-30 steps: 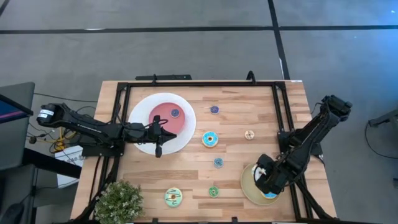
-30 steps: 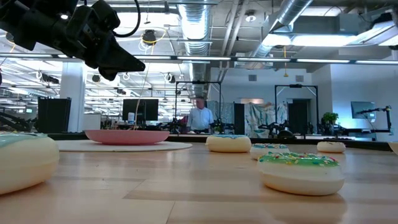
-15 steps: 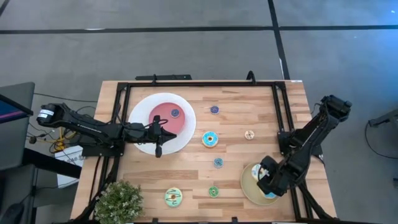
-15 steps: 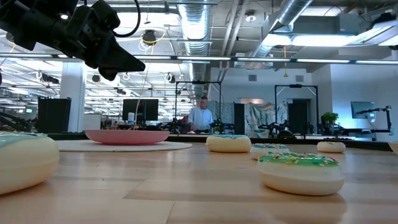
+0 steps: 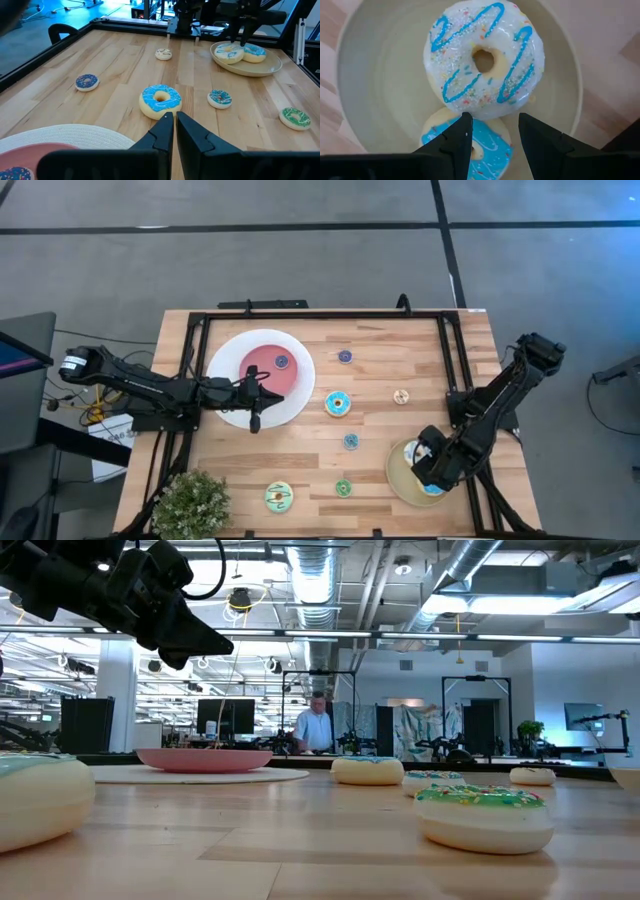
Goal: Pick & Place donuts
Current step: Put the large white donut onto the brown plate, then put the small blue donut onto the pink plate
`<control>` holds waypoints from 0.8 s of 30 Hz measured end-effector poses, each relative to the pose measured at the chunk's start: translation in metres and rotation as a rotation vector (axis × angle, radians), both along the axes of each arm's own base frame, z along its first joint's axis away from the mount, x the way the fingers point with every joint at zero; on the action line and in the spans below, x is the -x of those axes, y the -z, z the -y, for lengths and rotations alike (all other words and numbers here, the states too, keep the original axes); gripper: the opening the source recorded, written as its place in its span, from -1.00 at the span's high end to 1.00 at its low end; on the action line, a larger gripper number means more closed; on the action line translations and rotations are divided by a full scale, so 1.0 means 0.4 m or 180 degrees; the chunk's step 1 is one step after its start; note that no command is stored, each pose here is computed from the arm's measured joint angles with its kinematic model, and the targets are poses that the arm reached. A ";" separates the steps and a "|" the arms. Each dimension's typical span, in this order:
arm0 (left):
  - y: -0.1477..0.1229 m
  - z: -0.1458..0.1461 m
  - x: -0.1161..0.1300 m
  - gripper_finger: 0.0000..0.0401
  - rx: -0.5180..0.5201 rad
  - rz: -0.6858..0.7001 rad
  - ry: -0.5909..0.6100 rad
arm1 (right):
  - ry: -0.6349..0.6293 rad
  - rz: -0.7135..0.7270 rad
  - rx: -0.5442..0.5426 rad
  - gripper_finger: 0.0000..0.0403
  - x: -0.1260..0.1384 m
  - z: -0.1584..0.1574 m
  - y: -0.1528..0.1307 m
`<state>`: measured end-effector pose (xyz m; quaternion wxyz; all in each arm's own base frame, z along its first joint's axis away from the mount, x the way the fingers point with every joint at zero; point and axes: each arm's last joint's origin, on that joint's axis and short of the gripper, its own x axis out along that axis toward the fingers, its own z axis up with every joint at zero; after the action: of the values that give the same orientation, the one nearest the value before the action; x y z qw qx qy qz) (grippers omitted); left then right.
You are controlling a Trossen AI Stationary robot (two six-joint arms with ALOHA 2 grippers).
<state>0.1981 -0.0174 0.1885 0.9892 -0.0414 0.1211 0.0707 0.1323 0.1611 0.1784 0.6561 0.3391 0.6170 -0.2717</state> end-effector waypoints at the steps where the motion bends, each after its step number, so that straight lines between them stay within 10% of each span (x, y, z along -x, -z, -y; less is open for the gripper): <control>1: 0.000 0.000 0.000 0.93 0.0000 0.0000 0.0000 | 0.0019 0.0021 0.0028 0.25 0.000 0.001 0.000; 24: 0.000 0.000 0.000 0.93 0.0014 0.0003 -0.0003 | -0.0657 0.0175 -0.0239 0.25 0.005 -0.018 -0.057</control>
<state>0.1981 -0.0174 0.1885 0.9892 -0.0436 0.1208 0.0709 0.1305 0.1682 0.2012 0.6840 0.3054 0.6403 -0.1700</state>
